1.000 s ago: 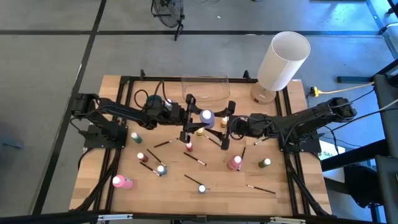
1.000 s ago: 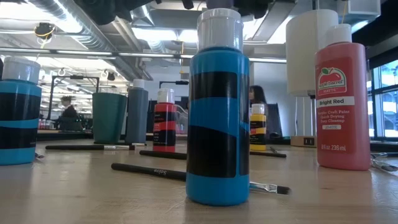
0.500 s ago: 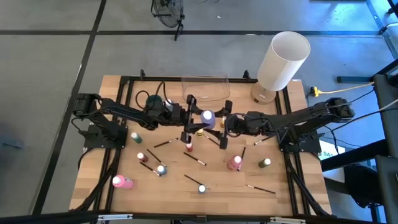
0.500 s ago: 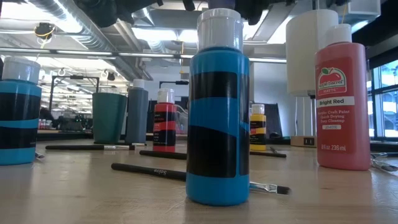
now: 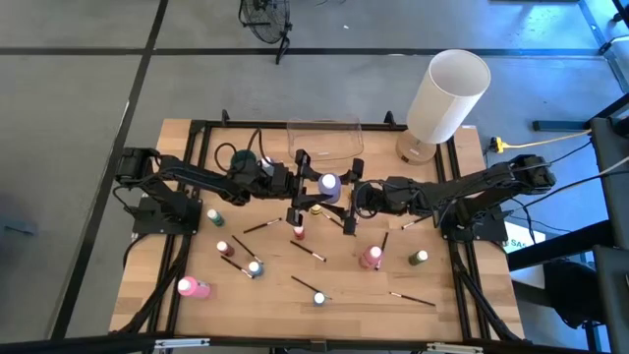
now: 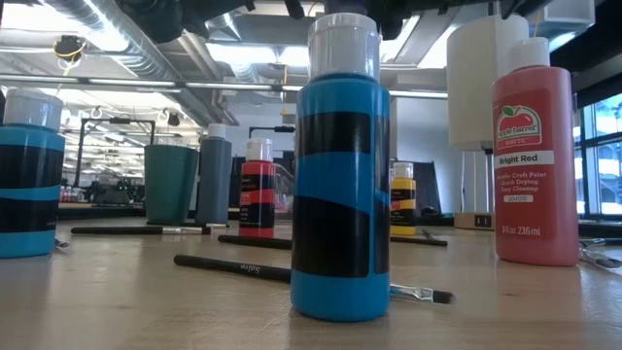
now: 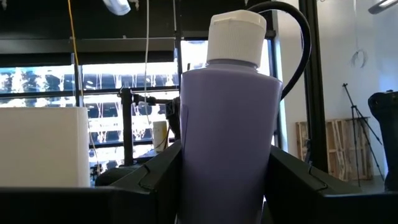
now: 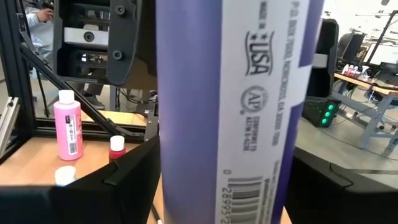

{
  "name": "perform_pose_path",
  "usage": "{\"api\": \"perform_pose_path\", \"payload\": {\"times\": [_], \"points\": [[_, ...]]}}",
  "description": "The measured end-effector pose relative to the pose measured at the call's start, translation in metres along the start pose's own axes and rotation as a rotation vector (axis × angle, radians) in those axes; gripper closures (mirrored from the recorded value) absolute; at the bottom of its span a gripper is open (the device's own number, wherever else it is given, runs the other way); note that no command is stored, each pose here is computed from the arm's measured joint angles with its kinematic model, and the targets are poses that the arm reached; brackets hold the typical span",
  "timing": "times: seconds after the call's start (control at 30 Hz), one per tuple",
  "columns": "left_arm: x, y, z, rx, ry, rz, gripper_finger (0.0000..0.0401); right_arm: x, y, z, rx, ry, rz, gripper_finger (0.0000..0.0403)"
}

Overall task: Pick & Place Paint Supplies
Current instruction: Put the violet bottle into the transparent bin

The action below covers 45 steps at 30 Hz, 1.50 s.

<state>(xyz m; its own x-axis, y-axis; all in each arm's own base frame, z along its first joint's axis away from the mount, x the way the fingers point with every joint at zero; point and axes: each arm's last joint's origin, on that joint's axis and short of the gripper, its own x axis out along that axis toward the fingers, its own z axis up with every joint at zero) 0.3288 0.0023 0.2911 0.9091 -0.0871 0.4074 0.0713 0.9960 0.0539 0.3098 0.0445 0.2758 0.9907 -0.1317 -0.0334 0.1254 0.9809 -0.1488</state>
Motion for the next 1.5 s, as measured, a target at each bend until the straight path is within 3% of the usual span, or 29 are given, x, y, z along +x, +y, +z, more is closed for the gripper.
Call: {"api": "perform_pose_path", "payload": {"times": [0.53, 1.5], "points": [[-0.0001, 0.0004, -0.0002, 0.001, 0.004, 0.001, 0.0221, 0.0, 0.0, -0.0005, -0.009, 0.005, 0.0, 0.0208], [-0.0005, 0.0033, -0.0017, -0.007, 0.021, -0.023, 0.022, 0.0, -0.0001, -0.0011, -0.012, 0.011, -0.005, 0.0204]]}}
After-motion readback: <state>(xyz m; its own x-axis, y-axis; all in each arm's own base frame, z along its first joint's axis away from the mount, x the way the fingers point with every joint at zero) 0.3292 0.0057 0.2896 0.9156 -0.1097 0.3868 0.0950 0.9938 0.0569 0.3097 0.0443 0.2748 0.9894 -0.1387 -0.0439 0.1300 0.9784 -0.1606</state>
